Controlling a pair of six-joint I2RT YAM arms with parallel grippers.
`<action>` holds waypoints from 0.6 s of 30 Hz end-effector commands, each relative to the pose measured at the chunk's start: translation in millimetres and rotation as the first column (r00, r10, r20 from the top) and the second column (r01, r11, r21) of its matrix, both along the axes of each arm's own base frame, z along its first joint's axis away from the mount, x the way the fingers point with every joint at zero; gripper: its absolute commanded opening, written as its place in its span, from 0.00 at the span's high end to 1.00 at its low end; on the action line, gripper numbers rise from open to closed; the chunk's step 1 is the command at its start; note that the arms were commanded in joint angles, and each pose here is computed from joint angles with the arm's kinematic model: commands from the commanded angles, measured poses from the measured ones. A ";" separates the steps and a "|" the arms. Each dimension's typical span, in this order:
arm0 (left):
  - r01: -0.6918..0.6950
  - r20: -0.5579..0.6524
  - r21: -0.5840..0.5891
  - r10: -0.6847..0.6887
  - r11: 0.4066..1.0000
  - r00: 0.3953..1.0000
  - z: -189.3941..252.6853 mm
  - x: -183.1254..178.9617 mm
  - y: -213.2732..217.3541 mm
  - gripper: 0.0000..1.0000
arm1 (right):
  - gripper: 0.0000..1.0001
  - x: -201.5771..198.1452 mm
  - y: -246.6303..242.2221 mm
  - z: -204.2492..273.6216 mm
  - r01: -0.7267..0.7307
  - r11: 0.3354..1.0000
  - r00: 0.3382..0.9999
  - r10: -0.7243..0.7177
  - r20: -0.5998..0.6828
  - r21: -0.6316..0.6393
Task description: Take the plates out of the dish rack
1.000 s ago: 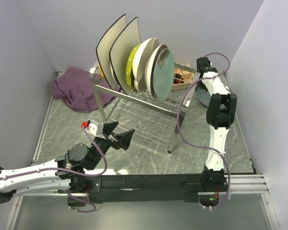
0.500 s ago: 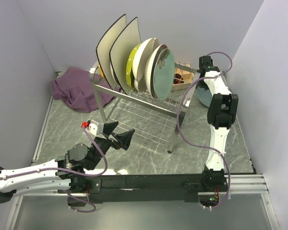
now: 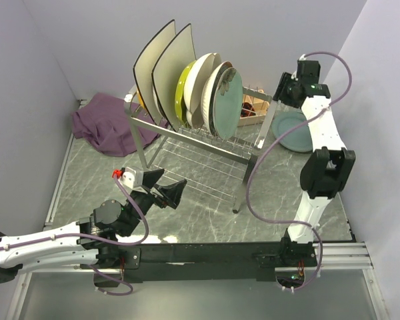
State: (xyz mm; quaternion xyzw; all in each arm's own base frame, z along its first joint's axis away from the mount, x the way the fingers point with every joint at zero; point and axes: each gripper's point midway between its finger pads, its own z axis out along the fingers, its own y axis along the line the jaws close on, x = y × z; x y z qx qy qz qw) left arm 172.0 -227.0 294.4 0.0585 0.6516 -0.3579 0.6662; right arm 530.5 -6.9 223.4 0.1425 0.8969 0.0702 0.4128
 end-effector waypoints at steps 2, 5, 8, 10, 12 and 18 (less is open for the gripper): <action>-0.003 0.010 -0.023 0.004 1.000 1.000 7.0 0.1 0.5 0.01 | 0.41 -14.4 8.6 30.8 0.025 0.996 0.998 -0.030 0.061 0.089; -0.010 0.010 -0.018 0.010 1.000 1.000 5.7 1.0 0.8 0.01 | 0.53 -30.0 -4.7 22.2 0.163 0.977 0.986 -0.167 0.018 0.136; -0.018 0.010 -0.014 0.018 1.000 1.000 6.2 2.0 1.6 0.01 | 0.72 -47.0 -18.1 11.5 0.253 0.956 0.967 -0.256 -0.003 0.151; -0.021 0.008 -0.011 0.021 1.000 1.000 5.1 2.4 1.7 0.01 | 0.85 -58.5 -30.5 2.5 0.288 0.943 0.956 -0.293 0.005 0.168; -0.021 0.009 -0.016 0.021 1.000 1.000 5.4 2.3 2.2 0.00 | 0.89 -72.9 -41.2 -15.6 0.334 0.925 0.942 -0.334 -0.033 0.179; -0.014 0.009 -0.017 0.015 1.000 1.000 6.0 1.5 1.3 0.00 | 0.93 -100.2 -76.3 -54.8 0.385 0.899 0.923 -0.371 -0.107 0.207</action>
